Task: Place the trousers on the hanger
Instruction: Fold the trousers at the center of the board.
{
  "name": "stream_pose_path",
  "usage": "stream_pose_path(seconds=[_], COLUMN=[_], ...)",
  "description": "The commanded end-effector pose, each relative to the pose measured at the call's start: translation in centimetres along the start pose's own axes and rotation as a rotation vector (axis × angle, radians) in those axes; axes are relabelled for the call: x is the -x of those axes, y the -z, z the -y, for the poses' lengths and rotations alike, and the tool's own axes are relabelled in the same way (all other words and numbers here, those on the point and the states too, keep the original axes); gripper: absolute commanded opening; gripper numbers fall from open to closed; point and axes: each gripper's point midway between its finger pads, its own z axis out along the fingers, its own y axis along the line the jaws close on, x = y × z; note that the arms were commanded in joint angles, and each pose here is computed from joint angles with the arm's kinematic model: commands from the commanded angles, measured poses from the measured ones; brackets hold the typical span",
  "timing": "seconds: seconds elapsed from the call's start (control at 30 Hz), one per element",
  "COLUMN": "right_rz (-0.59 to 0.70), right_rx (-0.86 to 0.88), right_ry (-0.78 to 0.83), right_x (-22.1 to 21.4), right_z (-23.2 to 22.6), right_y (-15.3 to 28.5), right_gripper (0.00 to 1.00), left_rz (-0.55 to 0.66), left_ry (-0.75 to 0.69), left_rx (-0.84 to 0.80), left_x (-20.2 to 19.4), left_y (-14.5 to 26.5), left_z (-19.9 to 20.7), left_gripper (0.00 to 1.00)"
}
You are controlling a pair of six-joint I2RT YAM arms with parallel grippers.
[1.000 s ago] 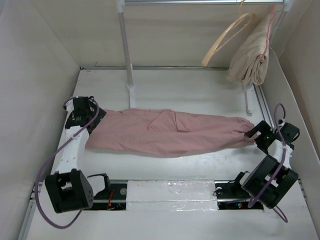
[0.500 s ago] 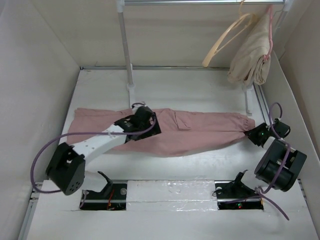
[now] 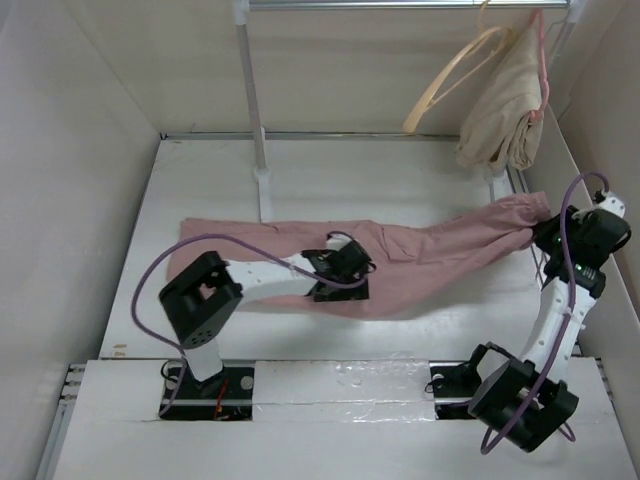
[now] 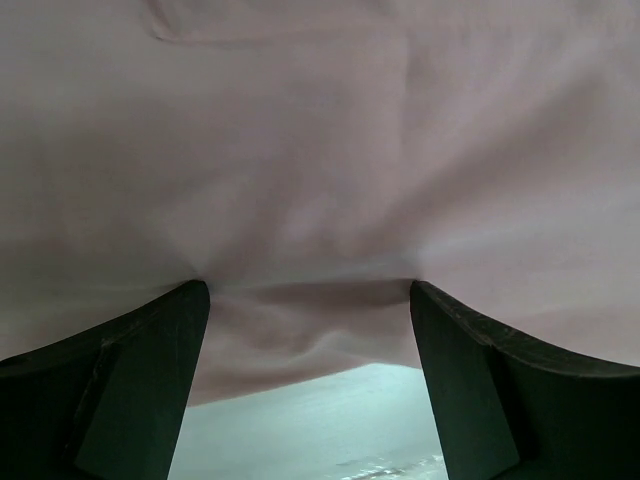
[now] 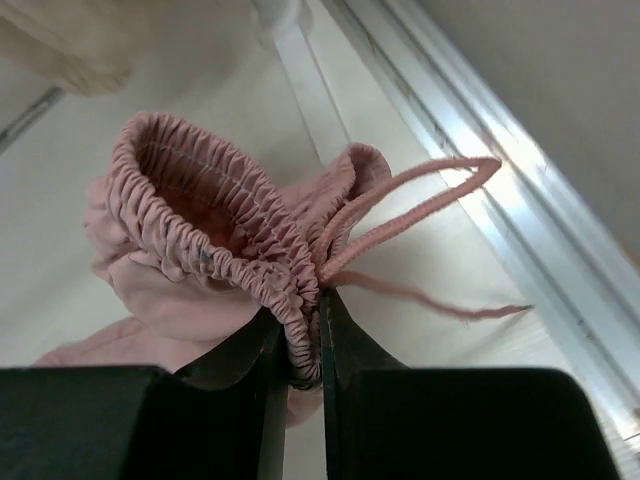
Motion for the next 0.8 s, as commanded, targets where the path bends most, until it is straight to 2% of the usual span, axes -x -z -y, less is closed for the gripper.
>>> stream_pose_path(seconds=[0.0,0.07,0.17,0.23,0.33,0.37,0.43,0.47,0.53,0.57,0.6,0.67,0.7,0.73,0.77], right_rz=[0.027,0.056,0.098,0.088,0.087,0.082,0.069,0.061,0.064,0.034,0.023,0.006,-0.014,-0.017,-0.037], right_rx=[0.039,0.069,0.153,0.244,0.397,0.412,0.500,0.528,0.557,0.633,0.648,0.776,0.766,0.838,0.826], right_ry=[0.103,0.158,0.244,0.286,0.335,0.341,0.357,0.365,0.366,0.383,0.350,0.342,0.317,0.302,0.310], right_x=[2.8,5.8,8.6,8.3,7.1,6.5,5.2,4.7,4.3,2.8,2.3,0.5,-0.2,-1.4,-2.0], right_z=[-1.8,-3.7,-7.1,-9.7,-14.4,-15.0,-17.6,-18.5,-20.3,-22.6,-23.6,-27.8,-28.9,-32.8,-33.0], right_y=[2.0,3.6,5.4,6.1,7.5,7.7,8.6,9.1,9.9,10.9,11.2,13.3,12.8,15.0,14.3], right_gripper=[0.00,0.00,0.00,0.00,0.00,0.00,0.00,0.00,0.00,0.00,0.00,0.00,0.00,0.00,0.00], left_rz=[-0.044,-0.114,-0.130,-0.104,-0.039,0.035,0.121,0.214,0.317,0.364,0.424,0.520,0.542,0.594,0.594], left_ry=[-0.094,-0.143,-0.189,-0.203,-0.179,-0.146,-0.090,-0.039,0.070,0.100,0.136,0.207,0.224,0.268,0.268], left_rx=[-0.079,-0.109,-0.200,-0.216,-0.243,-0.293,-0.299,-0.339,-0.326,-0.340,-0.378,-0.357,-0.336,-0.280,-0.279], left_x=[-2.3,-5.0,-6.1,-5.2,-2.4,0.2,3.5,6.4,10.9,12.6,13.9,17.4,18.2,20.1,20.1], left_y=[0.2,-0.6,0.7,1.7,4.3,7.4,9.8,13.8,16.3,17.8,20.5,23.2,23.6,25.1,25.2], left_z=[6.4,8.6,13.1,14.9,14.6,14.8,12.9,11.8,8.1,6.7,4.8,0.1,-1.4,-5.6,-5.6], left_gripper=[0.78,0.78,0.78,0.78,0.78,0.78,0.79,0.79,0.79,0.79,0.79,0.79,0.79,0.79,0.79])
